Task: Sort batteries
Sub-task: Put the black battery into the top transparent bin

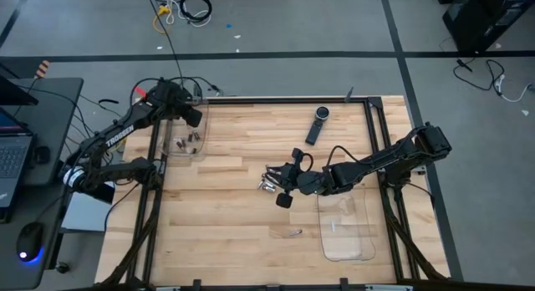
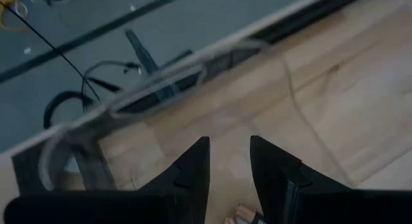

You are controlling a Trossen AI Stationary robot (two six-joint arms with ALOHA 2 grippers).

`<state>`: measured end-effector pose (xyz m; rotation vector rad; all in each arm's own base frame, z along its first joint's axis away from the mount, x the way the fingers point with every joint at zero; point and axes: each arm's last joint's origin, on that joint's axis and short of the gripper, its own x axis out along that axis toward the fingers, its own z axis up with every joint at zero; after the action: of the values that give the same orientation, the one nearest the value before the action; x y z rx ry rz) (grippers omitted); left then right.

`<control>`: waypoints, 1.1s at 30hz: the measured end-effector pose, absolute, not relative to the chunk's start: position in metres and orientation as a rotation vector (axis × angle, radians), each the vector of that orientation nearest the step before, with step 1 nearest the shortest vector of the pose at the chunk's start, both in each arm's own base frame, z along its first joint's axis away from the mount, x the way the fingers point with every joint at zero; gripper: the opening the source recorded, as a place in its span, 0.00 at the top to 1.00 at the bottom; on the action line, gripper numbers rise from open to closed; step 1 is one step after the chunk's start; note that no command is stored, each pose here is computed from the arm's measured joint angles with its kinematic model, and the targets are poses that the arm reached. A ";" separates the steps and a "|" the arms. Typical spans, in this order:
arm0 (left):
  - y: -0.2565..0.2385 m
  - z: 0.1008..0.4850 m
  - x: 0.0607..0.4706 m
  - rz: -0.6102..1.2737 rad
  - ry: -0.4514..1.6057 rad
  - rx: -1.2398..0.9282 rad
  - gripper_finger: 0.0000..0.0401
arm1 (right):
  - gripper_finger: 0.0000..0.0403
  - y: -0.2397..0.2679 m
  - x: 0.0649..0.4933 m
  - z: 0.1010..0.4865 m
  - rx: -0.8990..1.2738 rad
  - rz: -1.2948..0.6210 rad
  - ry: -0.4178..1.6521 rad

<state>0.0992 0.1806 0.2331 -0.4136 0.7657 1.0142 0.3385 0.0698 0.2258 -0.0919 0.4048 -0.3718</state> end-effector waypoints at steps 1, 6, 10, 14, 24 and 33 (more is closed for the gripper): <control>0.180 0.238 0.099 1.016 0.752 -0.405 0.72 | 0.85 0.069 0.339 0.226 -0.086 -0.376 0.403; 0.168 0.262 0.100 0.929 0.635 -0.346 0.72 | 0.85 0.061 0.341 0.226 -0.054 -0.402 0.392; 0.148 0.281 0.108 0.745 0.494 -0.278 0.72 | 0.85 0.047 0.343 0.227 -0.006 -0.450 0.373; 0.124 0.295 0.119 0.553 0.400 -0.207 0.72 | 0.85 0.031 0.345 0.227 0.046 -0.492 0.366; 0.082 0.296 0.137 0.433 0.273 -0.105 0.72 | 0.85 0.014 0.358 0.221 0.136 -0.485 0.366; 0.070 0.295 0.137 0.529 0.237 -0.059 0.72 | 0.85 0.008 0.397 0.231 0.153 -0.556 0.575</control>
<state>0.1370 0.0701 0.2951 -0.0587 0.2372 0.5289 0.3966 0.0083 0.2306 0.1531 0.5750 -0.5562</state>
